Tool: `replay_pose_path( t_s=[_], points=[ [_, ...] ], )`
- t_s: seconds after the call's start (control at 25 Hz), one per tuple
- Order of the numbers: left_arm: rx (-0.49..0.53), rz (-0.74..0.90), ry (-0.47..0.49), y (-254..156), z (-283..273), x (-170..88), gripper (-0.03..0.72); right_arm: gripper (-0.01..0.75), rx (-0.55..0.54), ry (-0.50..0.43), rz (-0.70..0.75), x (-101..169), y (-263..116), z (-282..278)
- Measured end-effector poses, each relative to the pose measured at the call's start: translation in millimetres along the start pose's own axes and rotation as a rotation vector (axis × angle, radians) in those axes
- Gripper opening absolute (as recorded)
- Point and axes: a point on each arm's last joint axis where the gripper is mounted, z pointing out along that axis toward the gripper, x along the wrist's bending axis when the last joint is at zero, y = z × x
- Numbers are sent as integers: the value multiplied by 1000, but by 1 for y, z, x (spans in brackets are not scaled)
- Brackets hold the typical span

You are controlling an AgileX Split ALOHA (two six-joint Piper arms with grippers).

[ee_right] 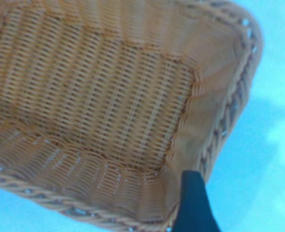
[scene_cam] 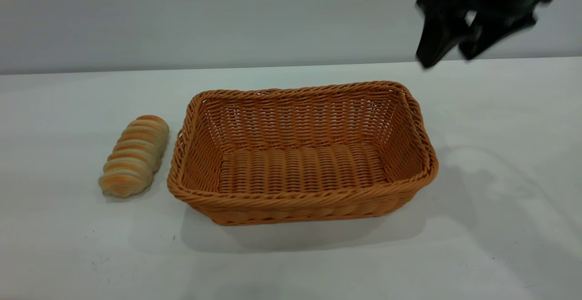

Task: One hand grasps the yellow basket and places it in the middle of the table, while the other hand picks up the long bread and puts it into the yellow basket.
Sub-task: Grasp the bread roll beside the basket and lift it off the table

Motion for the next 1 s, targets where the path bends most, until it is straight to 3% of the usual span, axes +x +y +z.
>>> replay_pose_path(
  t_s=[0.44, 1.0],
  points=[
    [72, -24, -2, 16, 61, -3, 401, 585, -213, -8, -135, 19, 2, -128],
    [137, -19, 3, 69, 125, -10, 401, 585, -317, 7, -235, 38, -52, -234]
  ],
)
